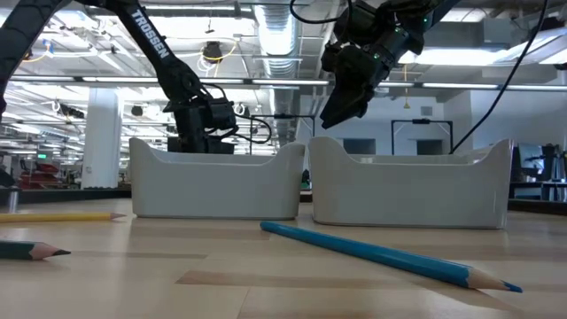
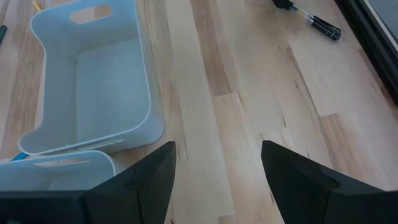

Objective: Sort pens & pencils
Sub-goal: Put the black pen into the right gray bin

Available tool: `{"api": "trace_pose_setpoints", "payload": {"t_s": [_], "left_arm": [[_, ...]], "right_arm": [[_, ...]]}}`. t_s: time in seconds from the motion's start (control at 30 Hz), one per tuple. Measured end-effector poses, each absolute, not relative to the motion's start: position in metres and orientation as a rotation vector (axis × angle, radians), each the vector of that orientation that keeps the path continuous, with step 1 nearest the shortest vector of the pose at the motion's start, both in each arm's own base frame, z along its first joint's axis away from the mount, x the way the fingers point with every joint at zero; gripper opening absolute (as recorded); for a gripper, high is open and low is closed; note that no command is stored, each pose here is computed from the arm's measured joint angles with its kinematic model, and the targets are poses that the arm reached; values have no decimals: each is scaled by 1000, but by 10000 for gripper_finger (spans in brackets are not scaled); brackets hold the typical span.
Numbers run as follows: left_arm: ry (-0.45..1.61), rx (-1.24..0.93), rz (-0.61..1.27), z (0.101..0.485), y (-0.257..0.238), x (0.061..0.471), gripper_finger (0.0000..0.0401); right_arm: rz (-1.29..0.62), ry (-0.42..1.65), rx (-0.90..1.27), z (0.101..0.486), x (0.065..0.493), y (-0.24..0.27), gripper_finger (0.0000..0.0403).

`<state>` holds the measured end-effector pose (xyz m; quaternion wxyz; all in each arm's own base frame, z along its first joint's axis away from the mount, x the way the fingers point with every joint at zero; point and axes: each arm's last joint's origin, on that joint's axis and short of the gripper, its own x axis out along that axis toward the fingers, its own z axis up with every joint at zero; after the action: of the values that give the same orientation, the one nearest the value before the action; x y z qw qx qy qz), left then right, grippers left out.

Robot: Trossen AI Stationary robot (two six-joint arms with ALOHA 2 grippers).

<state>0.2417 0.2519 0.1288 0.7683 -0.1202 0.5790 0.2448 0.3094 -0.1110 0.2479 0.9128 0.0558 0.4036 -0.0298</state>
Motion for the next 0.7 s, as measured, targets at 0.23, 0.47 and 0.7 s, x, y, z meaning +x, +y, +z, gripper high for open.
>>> {"api": "trace_pose_setpoints", "payload": {"t_s": [0.23, 0.47, 0.7], "left_arm": [[1256, -263, 533, 129, 252, 242, 28], [1256, -259, 518, 129, 252, 242, 27], [1230, -257, 462, 143, 245, 240, 26]], "right_arm": [[-61, 832, 115, 248, 309, -111, 260], [-61, 832, 115, 248, 309, -111, 260], [-61, 835, 117, 248, 309, -111, 260]]}}
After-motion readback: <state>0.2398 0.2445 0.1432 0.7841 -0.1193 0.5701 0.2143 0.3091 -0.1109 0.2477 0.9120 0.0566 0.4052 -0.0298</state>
